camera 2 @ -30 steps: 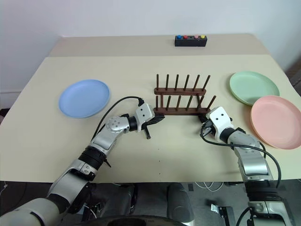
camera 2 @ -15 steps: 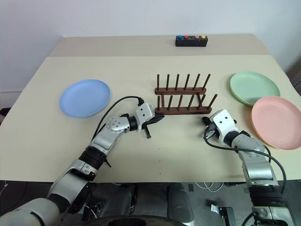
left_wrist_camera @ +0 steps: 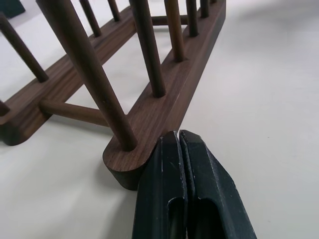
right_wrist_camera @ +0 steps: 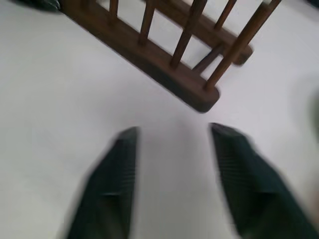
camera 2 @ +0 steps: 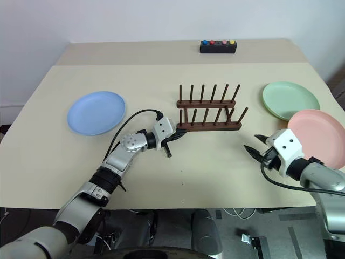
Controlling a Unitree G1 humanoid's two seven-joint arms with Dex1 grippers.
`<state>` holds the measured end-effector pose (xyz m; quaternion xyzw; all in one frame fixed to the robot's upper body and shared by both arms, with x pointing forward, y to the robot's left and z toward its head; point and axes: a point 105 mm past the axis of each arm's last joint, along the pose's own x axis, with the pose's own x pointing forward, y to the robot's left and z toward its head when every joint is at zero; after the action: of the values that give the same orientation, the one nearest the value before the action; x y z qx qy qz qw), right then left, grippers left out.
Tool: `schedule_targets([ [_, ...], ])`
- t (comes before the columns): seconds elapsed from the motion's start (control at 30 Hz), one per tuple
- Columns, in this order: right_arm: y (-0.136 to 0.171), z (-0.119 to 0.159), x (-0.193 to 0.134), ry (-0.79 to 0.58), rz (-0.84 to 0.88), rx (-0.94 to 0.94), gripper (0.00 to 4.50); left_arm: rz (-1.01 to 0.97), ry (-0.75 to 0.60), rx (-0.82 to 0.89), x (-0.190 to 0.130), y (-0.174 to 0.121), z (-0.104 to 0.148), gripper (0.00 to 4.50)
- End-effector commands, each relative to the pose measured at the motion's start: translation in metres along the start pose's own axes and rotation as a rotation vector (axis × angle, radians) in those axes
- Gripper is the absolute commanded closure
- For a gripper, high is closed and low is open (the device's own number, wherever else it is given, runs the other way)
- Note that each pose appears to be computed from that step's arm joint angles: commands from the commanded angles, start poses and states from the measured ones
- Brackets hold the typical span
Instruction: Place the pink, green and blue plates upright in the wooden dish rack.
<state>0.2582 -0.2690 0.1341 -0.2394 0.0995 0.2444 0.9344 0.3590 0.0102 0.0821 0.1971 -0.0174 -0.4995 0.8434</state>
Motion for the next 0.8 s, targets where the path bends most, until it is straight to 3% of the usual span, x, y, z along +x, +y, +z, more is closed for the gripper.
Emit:
schedule_targets([
  [0.03,-0.015,0.014,-0.010,-0.010,-0.065,-0.073,0.18,0.064,0.038,-0.036,-0.009,0.015,-0.011,4.50],
  [0.23,-0.035,0.001,-0.026,0.075,-0.140,-0.090,0.08,0.028,0.020,-0.038,-0.011,0.009,-0.010,4.50],
  [0.53,-0.066,-0.034,-0.050,0.241,-0.305,0.012,0.08,-0.255,-0.105,-0.113,-0.034,-0.044,0.015,4.50],
  [0.63,-0.063,-0.049,-0.049,0.293,-0.319,0.057,0.89,-0.320,-0.109,-0.119,-0.042,-0.055,0.019,4.50],
  [0.8,-0.059,-0.063,-0.046,0.345,-0.327,0.074,3.40,-0.321,-0.100,-0.120,-0.044,-0.053,0.021,4.50],
])
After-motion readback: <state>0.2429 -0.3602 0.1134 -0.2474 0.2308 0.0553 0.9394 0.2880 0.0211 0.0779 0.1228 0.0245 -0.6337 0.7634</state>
